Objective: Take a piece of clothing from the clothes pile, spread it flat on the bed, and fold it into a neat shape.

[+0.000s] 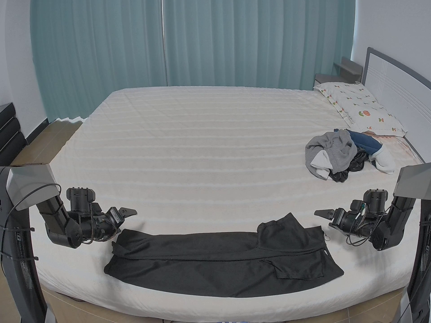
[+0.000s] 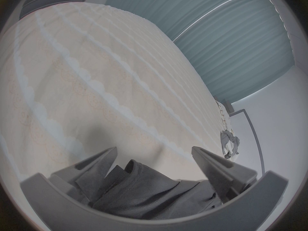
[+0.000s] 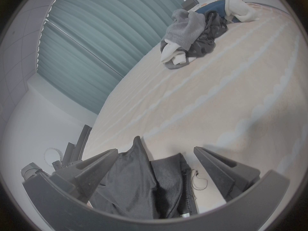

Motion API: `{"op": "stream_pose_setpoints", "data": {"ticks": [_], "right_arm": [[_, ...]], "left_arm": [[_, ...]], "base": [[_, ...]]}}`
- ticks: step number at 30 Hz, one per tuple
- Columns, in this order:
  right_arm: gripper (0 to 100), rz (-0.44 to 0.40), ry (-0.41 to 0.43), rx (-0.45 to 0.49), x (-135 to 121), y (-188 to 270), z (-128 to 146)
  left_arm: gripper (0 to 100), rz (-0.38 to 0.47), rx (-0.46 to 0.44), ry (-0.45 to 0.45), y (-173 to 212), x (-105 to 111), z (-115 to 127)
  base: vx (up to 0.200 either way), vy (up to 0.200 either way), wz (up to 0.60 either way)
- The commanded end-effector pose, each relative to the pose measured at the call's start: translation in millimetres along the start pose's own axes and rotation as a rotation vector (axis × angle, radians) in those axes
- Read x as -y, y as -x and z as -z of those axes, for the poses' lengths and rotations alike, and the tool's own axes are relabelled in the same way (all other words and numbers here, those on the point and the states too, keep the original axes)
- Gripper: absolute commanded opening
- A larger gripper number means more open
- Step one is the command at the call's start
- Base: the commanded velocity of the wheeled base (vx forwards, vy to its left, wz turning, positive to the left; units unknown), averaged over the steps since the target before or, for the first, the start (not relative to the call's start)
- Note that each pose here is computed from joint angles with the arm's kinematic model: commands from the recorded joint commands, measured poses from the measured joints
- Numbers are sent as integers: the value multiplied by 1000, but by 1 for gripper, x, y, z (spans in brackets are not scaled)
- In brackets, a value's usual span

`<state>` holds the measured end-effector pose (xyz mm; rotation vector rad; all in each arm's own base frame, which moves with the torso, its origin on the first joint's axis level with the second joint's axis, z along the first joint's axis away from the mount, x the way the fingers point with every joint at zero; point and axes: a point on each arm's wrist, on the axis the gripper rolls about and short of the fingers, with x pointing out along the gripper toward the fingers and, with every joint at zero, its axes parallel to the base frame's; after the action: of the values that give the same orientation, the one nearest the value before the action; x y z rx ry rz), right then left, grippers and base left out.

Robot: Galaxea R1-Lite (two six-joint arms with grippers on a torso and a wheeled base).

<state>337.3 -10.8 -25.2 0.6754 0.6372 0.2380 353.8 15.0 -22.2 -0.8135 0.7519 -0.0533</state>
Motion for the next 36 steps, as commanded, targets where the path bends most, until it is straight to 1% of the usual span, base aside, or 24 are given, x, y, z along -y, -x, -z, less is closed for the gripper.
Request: {"op": "stream_pose_setpoints", "data": {"ticks": [1,2,5,6,8,15,18,23,24,30,36], "right_arm": [[100,4,-6,-22,1,-1,6],[100,6,-5,-25,1,-1,7],[100,5,-4,-30,-1,-1,8],[100,6,-5,-31,0,-1,9],[100,8,-7,-38,1,-2,11],[100,9,-4,-37,1,-2,10],[100,12,0,-39,2,-2,11],[100,14,-1,-42,2,-1,12],[100,14,-1,-42,2,-1,12],[100,16,6,-49,3,-2,14],[100,19,14,-54,4,-3,16]], "left_arm": [[0,-5,-3,-15,-1,-1,1],[0,-11,3,-42,0,-1,0],[0,-37,17,-63,-1,-3,1],[0,-64,24,-71,-4,-5,3],[0,-81,32,-84,-5,-7,4],[0,-88,49,-83,-2,-10,-1],[0,-83,51,-80,-1,-8,-2],[0,-83,42,-83,-1,-7,1],[100,-83,40,-85,-1,-7,2],[100,-72,19,-106,-5,-3,9],[100,-75,11,-116,-6,-3,11]], "base": [[0,0,0],[0,0,0],[0,0,0],[0,0,0],[0,0,0],[0,0,0],[0,0,0],[0,0,0],[0,0,0],[0,0,0],[0,0,0]]}}
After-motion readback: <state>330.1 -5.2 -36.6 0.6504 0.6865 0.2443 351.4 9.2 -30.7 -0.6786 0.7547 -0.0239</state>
